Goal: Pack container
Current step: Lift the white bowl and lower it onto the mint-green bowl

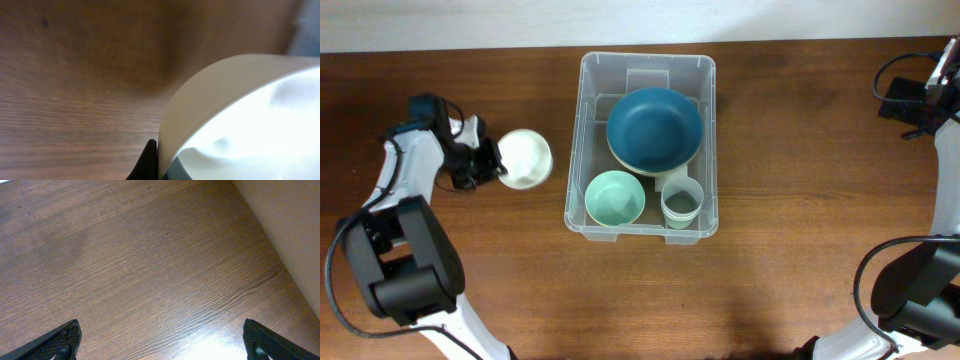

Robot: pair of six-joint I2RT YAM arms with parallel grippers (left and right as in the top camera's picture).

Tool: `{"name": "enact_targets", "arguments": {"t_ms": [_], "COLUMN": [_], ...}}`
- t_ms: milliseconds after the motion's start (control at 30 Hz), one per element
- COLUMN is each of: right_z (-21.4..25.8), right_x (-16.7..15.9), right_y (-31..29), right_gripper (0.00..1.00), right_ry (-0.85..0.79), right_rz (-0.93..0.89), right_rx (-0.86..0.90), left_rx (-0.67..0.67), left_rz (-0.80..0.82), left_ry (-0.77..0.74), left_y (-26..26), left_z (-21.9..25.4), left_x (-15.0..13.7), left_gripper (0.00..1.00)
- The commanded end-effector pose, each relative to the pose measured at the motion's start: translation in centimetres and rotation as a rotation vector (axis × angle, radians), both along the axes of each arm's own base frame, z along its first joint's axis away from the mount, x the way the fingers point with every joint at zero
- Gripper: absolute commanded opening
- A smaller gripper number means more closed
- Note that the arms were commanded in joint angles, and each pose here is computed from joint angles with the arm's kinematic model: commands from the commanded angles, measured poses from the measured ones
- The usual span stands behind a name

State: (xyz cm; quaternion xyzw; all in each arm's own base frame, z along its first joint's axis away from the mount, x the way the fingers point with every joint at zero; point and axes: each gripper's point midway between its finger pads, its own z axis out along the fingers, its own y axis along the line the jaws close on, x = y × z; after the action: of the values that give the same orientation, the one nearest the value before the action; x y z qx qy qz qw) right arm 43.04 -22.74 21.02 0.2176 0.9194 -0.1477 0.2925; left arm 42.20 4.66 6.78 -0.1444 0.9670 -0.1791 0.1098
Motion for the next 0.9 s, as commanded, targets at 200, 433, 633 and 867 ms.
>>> {"name": "enact_targets", "arguments": {"t_ms": [200,433,633,867], "right_z": [1.7,1.7,1.7,1.7], "right_x": [-0.2,-0.2,-0.2,-0.2], "right_y": [-0.2,-0.2,-0.2,-0.2], "right_gripper": [0.99,0.99,0.99,0.99], "right_ry": [-0.040,-0.040,-0.040,-0.040], "right_rz": [-0.016,-0.016,-0.016,-0.016], "right_rx": [-0.011,-0.011,-0.011,-0.011], "left_rx": [0.059,0.089,0.233,0.276], "left_rz": [-0.170,-0.343,-0.355,-0.335], "left_ry": [-0.316,-0.272,-0.221,-0.144], "left_y": [-8.0,-16.2,-18.8,-19.9], "left_z": [13.6,12.9,11.5,9.1], "left_x": [1.7,-0.7,-2.3,-4.3], "left_gripper": [0.01,0.01,0.01,0.01]}}
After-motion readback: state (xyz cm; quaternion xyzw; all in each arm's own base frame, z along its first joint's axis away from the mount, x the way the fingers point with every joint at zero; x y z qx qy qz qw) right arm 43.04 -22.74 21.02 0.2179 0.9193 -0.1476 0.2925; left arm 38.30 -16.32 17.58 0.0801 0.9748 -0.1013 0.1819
